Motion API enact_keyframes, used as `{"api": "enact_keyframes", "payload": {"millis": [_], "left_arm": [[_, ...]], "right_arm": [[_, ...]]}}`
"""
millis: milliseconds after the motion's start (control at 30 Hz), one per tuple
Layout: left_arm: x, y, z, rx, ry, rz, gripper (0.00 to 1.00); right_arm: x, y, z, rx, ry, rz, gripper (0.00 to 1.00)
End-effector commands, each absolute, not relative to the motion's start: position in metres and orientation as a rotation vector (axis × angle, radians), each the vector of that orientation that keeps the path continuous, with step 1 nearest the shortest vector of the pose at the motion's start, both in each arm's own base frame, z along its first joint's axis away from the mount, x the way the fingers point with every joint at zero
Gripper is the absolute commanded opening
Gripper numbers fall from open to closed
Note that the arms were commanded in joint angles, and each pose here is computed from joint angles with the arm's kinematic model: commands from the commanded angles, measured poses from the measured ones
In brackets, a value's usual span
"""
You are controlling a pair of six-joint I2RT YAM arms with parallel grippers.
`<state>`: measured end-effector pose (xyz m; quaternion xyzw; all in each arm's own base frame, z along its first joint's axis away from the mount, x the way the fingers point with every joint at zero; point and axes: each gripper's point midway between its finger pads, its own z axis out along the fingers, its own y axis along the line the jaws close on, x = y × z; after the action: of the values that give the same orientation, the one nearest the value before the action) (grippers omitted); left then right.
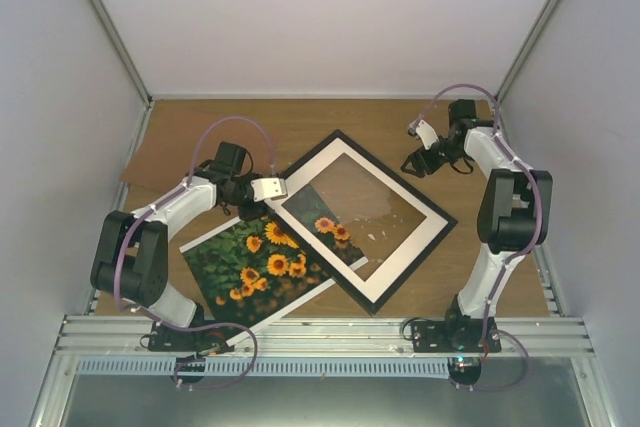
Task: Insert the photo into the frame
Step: Adjust the photo frame item on the photo frame.
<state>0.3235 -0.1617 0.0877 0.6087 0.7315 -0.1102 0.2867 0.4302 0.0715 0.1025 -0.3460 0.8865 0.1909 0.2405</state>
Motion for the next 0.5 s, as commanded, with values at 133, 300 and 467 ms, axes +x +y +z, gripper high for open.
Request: {"api": "enact_keyframes", "payload": {"millis": [133, 300, 467], "left_arm": [[0.338, -0.128, 0.059, 1.523, 2.074, -0.103, 0.63], [0.365, -0.129, 0.054, 1.453, 2.095, -0.045, 0.63], [0.399, -0.134, 0.044, 1.413, 2.117, -0.015, 0.63]], "right_arm": [[0.428, 0.073, 0.076, -0.834, 2.523, 0.617, 0.66], [0.42, 0.074, 0.06, -0.814, 2.569, 0.672, 0.66], [0.414, 0.07, 0.058, -0.788, 2.59, 0.711, 0.67]]}}
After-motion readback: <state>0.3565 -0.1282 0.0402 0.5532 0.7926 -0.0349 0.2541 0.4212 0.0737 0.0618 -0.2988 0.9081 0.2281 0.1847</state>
